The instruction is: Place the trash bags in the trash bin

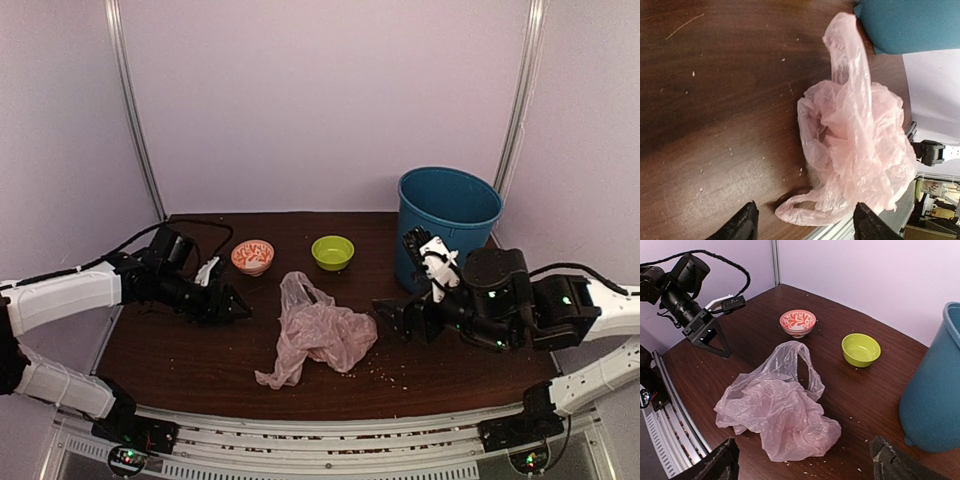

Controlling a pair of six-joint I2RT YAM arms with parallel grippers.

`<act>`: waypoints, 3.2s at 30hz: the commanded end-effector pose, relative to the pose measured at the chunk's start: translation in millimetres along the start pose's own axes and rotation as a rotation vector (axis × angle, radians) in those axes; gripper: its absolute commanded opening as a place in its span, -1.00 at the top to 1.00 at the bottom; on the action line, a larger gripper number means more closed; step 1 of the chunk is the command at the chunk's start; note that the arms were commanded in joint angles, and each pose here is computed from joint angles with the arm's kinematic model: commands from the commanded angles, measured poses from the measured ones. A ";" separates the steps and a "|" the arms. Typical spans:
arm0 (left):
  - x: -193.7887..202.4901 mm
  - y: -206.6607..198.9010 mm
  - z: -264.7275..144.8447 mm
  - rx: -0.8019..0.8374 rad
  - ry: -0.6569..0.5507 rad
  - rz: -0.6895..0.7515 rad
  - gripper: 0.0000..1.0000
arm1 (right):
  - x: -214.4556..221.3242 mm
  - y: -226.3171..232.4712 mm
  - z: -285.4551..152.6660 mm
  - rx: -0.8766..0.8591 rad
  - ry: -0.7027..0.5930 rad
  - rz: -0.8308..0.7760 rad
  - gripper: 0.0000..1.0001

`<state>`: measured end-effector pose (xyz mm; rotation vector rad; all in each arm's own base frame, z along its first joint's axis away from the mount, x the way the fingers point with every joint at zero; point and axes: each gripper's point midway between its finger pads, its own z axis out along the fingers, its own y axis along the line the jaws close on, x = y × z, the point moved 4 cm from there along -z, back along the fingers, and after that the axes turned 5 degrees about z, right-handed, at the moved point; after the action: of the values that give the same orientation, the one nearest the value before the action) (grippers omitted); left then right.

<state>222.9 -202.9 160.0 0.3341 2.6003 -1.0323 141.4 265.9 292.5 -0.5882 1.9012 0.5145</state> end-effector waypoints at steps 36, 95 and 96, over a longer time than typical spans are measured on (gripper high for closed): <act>-198.2 -184.6 -75.4 0.147 -0.481 0.501 1.00 | -63.0 -67.1 39.6 0.078 -0.001 0.509 -0.72; 112.0 -126.3 -67.1 0.111 0.289 0.336 -0.73 | 159.8 10.1 149.7 -0.304 0.779 0.337 -0.58; 113.8 -123.5 -65.8 0.104 0.294 0.324 -0.73 | 161.5 12.8 151.7 -0.314 0.785 0.334 -0.57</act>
<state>72.7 -228.0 239.6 0.9504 2.6213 -0.9286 185.0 319.6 82.5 -0.6837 2.7611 0.8169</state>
